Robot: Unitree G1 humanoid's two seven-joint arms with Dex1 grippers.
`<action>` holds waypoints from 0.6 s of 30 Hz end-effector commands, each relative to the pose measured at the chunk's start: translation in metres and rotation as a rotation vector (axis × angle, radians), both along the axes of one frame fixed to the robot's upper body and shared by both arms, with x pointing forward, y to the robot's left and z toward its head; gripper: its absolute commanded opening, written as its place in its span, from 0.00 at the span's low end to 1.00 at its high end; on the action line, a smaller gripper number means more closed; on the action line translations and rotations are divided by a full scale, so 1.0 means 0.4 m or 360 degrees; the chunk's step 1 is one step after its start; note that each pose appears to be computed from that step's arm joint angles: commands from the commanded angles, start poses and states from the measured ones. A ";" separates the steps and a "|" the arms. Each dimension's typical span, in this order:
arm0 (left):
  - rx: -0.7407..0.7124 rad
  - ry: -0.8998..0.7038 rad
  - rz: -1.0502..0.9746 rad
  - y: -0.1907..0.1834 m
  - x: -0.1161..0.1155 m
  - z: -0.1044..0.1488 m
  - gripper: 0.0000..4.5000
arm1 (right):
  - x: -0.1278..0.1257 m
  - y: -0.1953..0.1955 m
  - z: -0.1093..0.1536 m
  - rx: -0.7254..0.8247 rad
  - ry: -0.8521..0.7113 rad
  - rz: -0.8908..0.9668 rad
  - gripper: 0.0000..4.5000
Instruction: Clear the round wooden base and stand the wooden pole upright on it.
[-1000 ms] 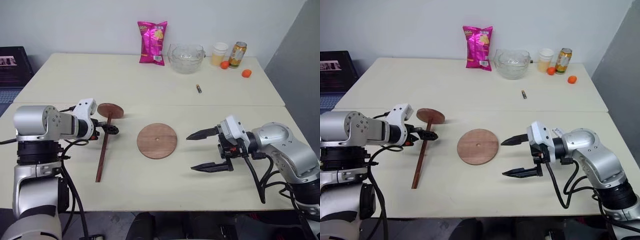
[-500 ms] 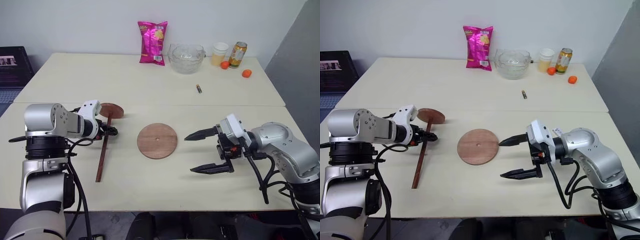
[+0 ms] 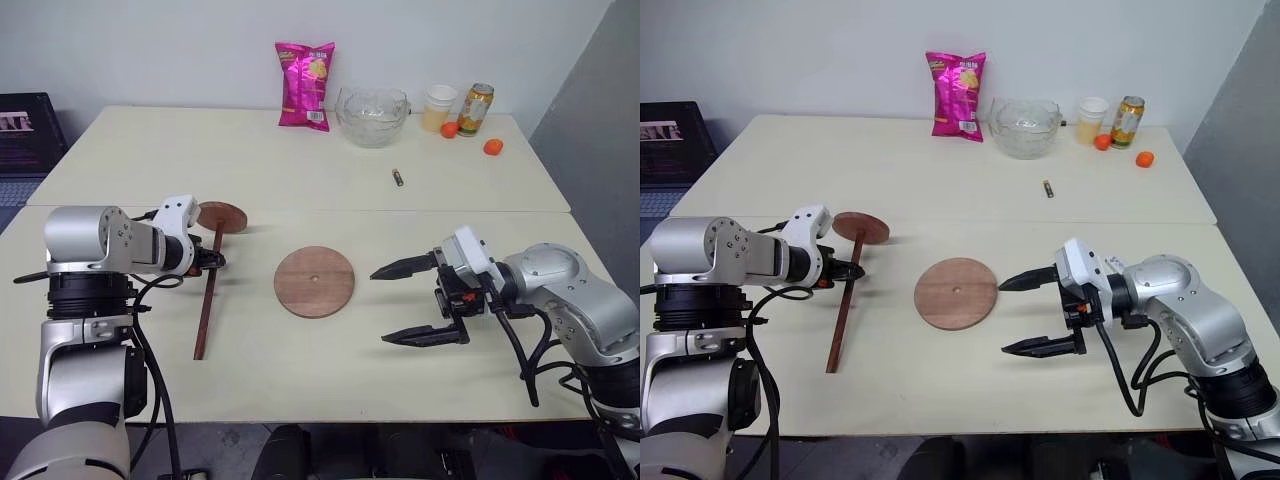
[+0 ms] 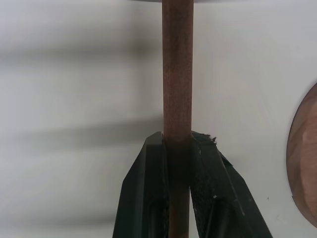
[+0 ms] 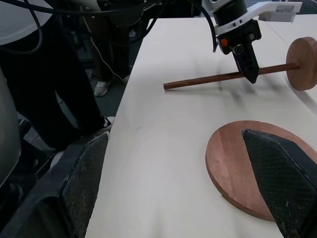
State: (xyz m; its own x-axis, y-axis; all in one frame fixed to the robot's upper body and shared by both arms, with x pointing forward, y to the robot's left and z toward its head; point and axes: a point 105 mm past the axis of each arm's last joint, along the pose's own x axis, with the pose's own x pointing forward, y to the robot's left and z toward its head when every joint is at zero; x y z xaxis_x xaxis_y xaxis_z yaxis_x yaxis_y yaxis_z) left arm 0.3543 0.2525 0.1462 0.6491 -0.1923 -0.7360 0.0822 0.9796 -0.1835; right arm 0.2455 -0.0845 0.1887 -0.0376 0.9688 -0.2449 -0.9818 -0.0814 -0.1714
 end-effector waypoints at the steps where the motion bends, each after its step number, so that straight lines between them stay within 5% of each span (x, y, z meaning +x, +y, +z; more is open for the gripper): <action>1: 0.0091 -0.0462 -0.0143 -0.021 0.029 0.132 0.05 | 0.006 -0.015 0.040 0.0033 -0.0105 -0.0039 1.00; 12: -0.0059 -0.1559 -0.0949 -0.232 -0.036 0.337 0.05 | 0.027 -0.048 0.074 0.0104 -0.0187 -0.0236 1.00; 18: -0.0175 -0.1749 -0.1108 -0.296 -0.083 0.323 0.05 | 0.023 -0.045 0.080 0.0154 -0.0210 -0.0334 1.00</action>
